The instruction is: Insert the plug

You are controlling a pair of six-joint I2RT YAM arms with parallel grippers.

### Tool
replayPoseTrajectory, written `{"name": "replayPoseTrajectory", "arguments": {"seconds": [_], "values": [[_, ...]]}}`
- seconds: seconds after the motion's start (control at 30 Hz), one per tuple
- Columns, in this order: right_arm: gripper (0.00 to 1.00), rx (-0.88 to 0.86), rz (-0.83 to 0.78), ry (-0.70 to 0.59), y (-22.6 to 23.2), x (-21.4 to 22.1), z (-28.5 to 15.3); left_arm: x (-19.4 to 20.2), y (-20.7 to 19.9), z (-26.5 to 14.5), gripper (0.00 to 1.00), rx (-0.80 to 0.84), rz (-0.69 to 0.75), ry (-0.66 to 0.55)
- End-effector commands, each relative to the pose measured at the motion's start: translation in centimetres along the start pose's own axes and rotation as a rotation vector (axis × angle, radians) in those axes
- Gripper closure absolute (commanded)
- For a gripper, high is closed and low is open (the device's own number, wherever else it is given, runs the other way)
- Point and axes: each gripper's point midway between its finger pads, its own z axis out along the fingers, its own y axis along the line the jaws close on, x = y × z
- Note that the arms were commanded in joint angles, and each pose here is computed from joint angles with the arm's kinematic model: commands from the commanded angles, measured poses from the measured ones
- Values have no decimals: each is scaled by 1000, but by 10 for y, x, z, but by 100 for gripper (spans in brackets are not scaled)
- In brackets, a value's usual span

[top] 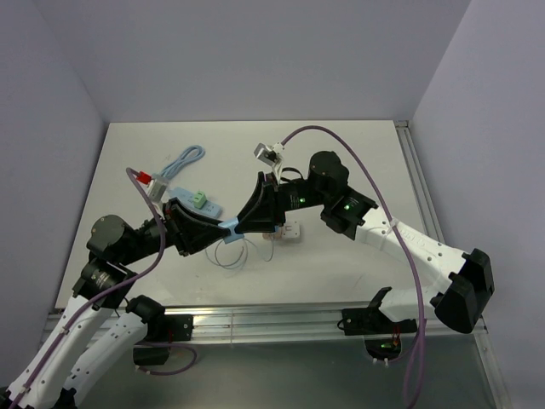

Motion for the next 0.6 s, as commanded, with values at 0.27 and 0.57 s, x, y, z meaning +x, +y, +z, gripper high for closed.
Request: {"name": "replayPoseTrajectory", "arguments": {"seconds": [0.27, 0.57], "values": [[50, -115, -41, -14, 23, -15, 4, -11, -2, 1, 100, 7, 27, -52], [47, -103, -45, 11, 20, -10, 8, -12, -2, 2, 100, 7, 27, -52]]}}
